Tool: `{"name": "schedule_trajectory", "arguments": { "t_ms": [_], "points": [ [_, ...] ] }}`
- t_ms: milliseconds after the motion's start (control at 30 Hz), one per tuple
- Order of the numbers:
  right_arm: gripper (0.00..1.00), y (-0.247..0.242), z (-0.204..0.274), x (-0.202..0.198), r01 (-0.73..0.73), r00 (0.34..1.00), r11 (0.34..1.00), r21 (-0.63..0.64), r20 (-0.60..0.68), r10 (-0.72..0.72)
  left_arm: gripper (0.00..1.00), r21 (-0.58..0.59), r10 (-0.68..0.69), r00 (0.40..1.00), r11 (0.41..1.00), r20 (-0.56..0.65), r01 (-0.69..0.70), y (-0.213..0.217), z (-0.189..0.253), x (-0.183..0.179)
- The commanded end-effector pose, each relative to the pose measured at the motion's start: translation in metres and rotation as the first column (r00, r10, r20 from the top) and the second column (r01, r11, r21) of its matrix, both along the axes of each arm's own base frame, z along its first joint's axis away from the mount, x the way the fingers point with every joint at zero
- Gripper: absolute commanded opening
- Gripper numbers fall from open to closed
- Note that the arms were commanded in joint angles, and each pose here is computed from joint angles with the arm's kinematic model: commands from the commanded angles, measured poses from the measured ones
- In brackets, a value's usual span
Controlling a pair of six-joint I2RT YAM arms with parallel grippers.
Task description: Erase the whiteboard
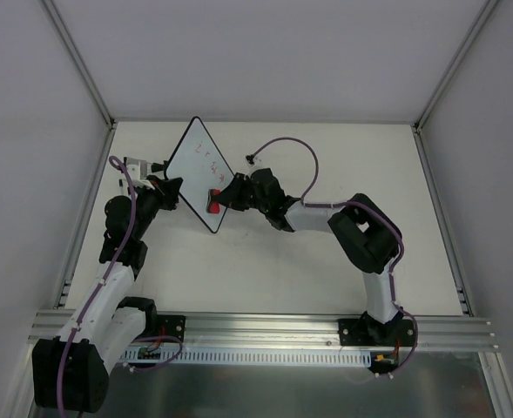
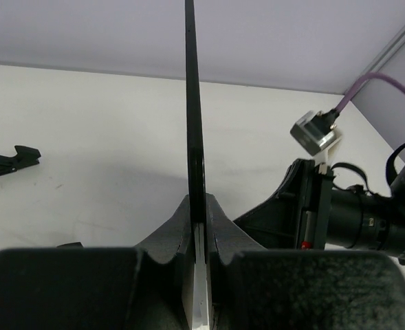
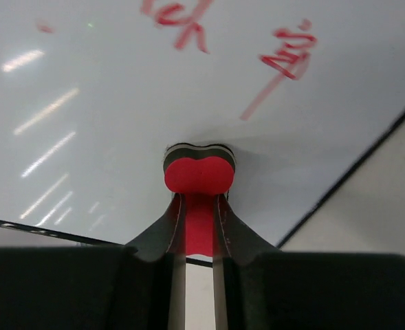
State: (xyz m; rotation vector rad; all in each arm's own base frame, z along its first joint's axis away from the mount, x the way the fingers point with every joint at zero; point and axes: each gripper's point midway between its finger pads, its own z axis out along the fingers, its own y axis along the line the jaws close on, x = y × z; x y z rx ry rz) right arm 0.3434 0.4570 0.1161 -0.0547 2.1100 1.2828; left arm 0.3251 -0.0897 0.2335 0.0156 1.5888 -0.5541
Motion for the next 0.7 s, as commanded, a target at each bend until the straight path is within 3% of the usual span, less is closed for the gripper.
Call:
{"name": "schedule_trajectory", "arguments": {
  "t_ms": [0,233,367,667],
  "points": [
    [0.1,-0.02,-0.028,0.0,0.069,0.995,0.997,-0.034,-0.067,-0.071,0.0,-0.007,-0.188,0.976,0.982,-0.11,0.188,-0.033,-0.031,-0.025],
    [0.1,-0.028,-0.043,0.005,0.081,0.994,0.995,-0.059,-0.07,-0.085,0.0,-0.009,-0.21,0.972,0.978,-0.107,0.21,-0.037,-0.029,-0.026],
    [0.1,-0.026,-0.014,0.015,0.08,0.997,0.996,-0.034,0.006,-0.08,0.0,-0.01,-0.23,0.967,0.973,-0.109,0.23,-0.039,-0.03,-0.029],
    [0.11,-0.001,0.1,0.046,0.088,0.98,0.985,0.146,0.163,-0.112,0.0,-0.024,-0.281,0.951,0.96,-0.13,0.281,-0.047,-0.035,-0.035]
  ]
}}
